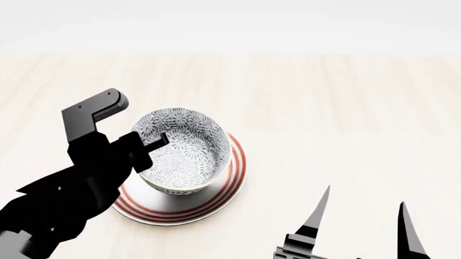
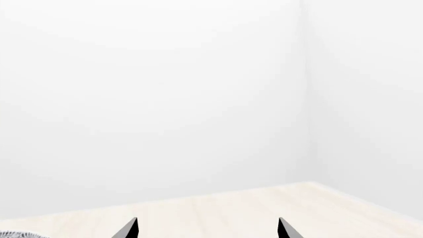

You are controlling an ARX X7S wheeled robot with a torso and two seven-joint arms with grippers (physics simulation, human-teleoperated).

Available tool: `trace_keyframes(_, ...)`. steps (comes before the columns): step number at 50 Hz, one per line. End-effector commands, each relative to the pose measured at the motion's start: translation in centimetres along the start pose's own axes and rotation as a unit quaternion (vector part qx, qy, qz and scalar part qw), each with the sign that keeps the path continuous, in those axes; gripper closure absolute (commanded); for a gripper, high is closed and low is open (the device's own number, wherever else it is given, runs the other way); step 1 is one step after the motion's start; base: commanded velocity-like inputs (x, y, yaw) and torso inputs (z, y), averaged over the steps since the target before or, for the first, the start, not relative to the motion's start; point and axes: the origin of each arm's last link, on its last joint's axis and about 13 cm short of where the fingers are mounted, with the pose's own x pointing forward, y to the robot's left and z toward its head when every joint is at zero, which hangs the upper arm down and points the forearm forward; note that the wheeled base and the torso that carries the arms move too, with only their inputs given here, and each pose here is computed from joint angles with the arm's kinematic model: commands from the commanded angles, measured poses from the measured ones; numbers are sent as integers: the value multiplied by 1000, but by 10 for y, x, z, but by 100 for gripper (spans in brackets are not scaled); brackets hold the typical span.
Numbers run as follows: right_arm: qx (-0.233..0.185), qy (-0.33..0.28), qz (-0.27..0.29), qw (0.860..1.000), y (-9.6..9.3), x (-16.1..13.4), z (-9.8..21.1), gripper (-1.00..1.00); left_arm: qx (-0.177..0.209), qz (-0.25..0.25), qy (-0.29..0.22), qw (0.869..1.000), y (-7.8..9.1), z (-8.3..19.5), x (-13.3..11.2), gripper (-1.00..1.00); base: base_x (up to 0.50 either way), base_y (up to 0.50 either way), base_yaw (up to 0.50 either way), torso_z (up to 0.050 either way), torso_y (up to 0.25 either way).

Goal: Put the bowl on the plate.

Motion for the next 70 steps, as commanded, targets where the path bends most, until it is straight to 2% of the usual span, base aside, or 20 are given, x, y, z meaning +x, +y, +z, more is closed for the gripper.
trace_keyframes(1, 0, 1, 1, 1000, 0, -1, -1, -100, 39, 23, -13, 999, 3, -4, 2, 100, 0, 0, 0, 0, 0)
trace_keyframes(25, 1, 4, 5, 1000, 1, -2, -2, -100, 109, 26, -48, 993, 4, -12, 4, 100, 0, 0, 0, 0, 0)
trace_keyframes(26, 1, 4, 5, 1000, 1, -2, -2, -100, 118, 27, -56, 991, 4, -11, 4, -100, 0, 0, 0, 0, 0)
trace_keyframes(30, 0, 5, 5, 1000, 1, -3, -2, -100, 160, 24, -109, 981, 0, -3, 5, -100, 0, 0, 0, 0, 0)
trace_keyframes(35, 0, 6, 7, 1000, 1, -3, -3, -100, 216, 15, -178, 960, -7, 6, 4, -100, 0, 0, 0, 0, 0)
trace_keyframes(36, 0, 7, 7, 1000, 1, -4, -4, -100, 231, 16, -208, 950, -10, 12, 3, -100, 0, 0, 0, 0, 0)
trace_keyframes(40, 1, 7, 8, 1000, 1, -4, -4, -100, 257, 19, -271, 927, -15, 22, 0, -100, 0, 0, 0, 0, 0)
trace_keyframes(41, 1, 8, 8, 1000, 2, -4, -4, -100, 298, 15, -321, 899, -15, 24, -5, -100, 0, 0, 0, 0, 0)
trace_keyframes(43, 1, 9, 8, 1000, 2, -4, -4, -100, 318, 15, -349, 881, -15, 25, -12, -100, 0, 0, 0, 0, 0)
trace_keyframes(47, 1, 10, 9, 1000, 2, -4, -4, -100, 354, 3, -420, 835, -14, 27, -32, -100, 0, 0, 0, 0, 0)
trace_keyframes(51, 1, 10, 10, 1000, 2, -4, -4, -100, 358, -7, -450, 818, -11, 27, -46, -100, 0, 0, 0, 0, 0)
trace_keyframes(58, 3, 13, 12, 1000, 2, -5, -3, -100, 325, -15, -485, 812, 9, 28, -83, -100, 0, 0, 0, 0, 0)
trace_keyframes(60, 3, 16, 13, 1000, 2, -5, -4, -100, 299, -6, -482, 823, 20, 26, -92, -100, 0, 0, 0, 0, 0)
trace_keyframes(61, 6, 25, 15, 1000, 3, -6, -6, -100, 285, 5, -475, 833, 35, 19, -98, -100, 0, 0, 0, 0, 0)
trace_keyframes(63, 5, 28, 19, 999, 3, -7, -7, -100, 274, 32, -467, 840, 53, 9, -102, -100, 0, 0, 0, 0, 0)
trace_keyframes(65, 9, 45, 22, 999, 5, -8, -8, -100, 232, 44, -455, 859, 69, -4, -107, -100, 0, 0, 0, 0, 0)
trace_keyframes(66, 21, 69, 24, 997, 6, -9, -12, -100, 217, 51, -459, 860, 84, -21, -113, -100, 0, 0, 0, 0, 0)
trace_keyframes(67, 21, 69, 24, 997, 6, -9, -11, -100, 217, 51, -459, 860, 84, -21, -114, -100, 0, 0, 0, 0, 0)
trace_keyframes(68, 19, 88, 27, 996, 7, -11, -15, -100, 210, 46, -465, 859, 97, -42, -120, -100, 0, 0, 0, 0, 0)
trace_keyframes(70, 16, 94, 30, 995, 8, -12, -18, -100, 223, 46, -459, 859, 111, -66, -123, -100, 0, 0, 0, 0, 0)
